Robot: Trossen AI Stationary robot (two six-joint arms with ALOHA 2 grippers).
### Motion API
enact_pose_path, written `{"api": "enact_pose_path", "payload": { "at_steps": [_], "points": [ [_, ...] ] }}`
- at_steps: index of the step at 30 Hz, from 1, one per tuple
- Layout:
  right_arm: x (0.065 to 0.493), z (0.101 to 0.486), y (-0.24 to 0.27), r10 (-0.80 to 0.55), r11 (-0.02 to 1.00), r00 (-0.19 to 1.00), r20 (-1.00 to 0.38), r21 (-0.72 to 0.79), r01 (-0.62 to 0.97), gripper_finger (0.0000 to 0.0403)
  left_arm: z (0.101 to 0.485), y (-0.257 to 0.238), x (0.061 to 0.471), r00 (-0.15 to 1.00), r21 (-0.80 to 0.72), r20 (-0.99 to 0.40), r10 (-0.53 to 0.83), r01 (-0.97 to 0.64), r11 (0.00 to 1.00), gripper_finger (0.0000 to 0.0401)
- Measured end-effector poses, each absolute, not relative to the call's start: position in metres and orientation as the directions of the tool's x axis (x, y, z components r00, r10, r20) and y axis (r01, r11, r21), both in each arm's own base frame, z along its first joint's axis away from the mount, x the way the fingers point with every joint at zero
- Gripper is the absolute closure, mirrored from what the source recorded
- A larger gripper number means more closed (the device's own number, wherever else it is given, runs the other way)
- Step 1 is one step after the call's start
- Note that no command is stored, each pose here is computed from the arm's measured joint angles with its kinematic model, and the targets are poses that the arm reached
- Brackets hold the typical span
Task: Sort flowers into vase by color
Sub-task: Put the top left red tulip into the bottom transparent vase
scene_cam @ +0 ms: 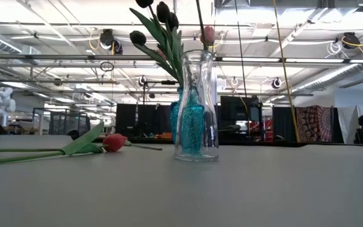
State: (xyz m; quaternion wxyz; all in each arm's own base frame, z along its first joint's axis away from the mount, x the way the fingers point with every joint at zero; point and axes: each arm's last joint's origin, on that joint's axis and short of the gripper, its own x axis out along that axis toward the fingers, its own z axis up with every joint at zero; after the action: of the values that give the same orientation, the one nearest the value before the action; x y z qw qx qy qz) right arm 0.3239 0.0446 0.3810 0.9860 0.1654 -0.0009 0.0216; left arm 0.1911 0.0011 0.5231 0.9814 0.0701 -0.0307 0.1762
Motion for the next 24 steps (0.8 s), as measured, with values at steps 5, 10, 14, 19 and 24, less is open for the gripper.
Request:
{"api": "enact_pose_path", "payload": {
  "at_steps": [5,10,14,19,24],
  "points": [
    [0.339,0.370,0.048,0.077,0.941,0.997,0.027,0.328,-0.082,0.0403,0.523,0.001,0.191,0.936,0.127,0.085,0.341,-0.350,0.928,0.0296],
    [0.343,0.369,0.047,0.093,0.935,0.995,0.048,0.340,-0.104,0.0403,0.523,0.001,0.191,0.936,0.127,0.084,0.341,-0.350,0.928,0.0296],
    [0.343,0.369,0.046,0.086,0.937,0.995,0.046,0.335,-0.097,0.0403,0.523,0.001,0.191,0.936,0.128,0.082,0.341,-0.349,0.928,0.0296],
    [0.343,0.368,0.045,0.085,0.939,0.996,0.030,0.333,-0.090,0.0403,0.523,0.001,0.191,0.936,0.129,0.082,0.341,-0.349,0.928,0.0296],
    [0.343,0.366,0.042,0.074,0.940,0.997,0.016,0.332,-0.075,0.0403,0.523,0.001,0.191,0.936,0.129,0.082,0.341,-0.349,0.928,0.0296]
  ]
}}
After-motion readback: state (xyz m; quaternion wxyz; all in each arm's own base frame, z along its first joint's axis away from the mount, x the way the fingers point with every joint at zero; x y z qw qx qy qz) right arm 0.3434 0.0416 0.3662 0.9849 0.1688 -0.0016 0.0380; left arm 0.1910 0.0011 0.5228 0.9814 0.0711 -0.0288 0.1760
